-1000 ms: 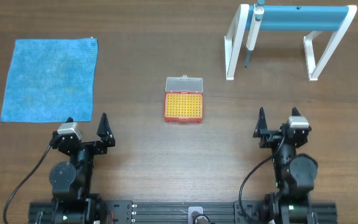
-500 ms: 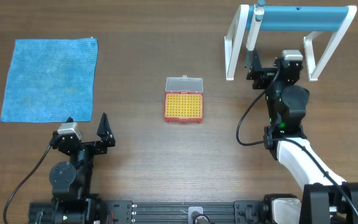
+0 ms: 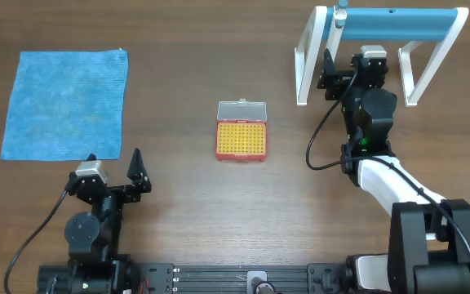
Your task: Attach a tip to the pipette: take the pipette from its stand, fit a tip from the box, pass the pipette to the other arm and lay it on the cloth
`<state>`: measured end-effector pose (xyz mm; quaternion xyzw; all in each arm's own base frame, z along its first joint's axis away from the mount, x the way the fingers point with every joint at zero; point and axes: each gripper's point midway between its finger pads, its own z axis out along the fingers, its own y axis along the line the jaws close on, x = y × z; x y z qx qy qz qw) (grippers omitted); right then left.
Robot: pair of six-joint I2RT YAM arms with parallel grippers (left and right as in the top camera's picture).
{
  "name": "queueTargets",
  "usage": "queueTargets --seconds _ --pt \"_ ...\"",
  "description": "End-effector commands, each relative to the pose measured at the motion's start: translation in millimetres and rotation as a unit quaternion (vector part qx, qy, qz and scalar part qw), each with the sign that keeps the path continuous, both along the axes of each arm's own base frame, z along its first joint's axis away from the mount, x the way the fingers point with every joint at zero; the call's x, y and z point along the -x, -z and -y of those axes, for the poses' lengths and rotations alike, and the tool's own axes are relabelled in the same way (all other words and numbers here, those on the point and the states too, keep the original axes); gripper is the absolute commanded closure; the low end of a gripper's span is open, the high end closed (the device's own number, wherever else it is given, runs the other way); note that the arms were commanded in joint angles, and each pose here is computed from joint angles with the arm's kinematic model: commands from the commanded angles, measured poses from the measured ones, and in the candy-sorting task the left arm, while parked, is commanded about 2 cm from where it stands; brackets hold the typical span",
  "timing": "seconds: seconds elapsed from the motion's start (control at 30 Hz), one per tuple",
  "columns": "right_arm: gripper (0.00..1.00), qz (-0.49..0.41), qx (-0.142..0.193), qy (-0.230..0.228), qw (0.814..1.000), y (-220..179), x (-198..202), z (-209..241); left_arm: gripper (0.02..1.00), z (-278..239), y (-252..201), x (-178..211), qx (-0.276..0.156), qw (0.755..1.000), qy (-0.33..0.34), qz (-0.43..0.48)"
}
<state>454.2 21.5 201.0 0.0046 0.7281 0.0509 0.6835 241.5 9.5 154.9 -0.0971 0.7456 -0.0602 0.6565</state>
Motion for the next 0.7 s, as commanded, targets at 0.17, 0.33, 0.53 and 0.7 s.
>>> queueTargets --seconds 0.17,0.33,0.53,0.7 --pt "0.139 -0.014 0.019 -0.008 1.0 13.7 -10.2 -3.9 0.023 2.2 1.2 -0.2 -0.008 1.0 0.007 0.001" --pt "0.141 -0.013 0.019 -0.008 1.0 14.1 -18.8 -4.2 0.02 2.2 1.2 -0.2 -0.008 1.0 0.007 0.001" --pt "0.145 -0.011 0.026 -0.008 1.0 17.0 -30.2 -4.1 0.023 2.2 1.2 -0.2 -0.008 1.0 0.007 0.001" --pt "0.189 -0.001 0.025 -0.008 1.0 15.7 -34.1 -4.5 0.02 2.2 1.2 -0.2 -0.008 1.0 0.007 0.001"
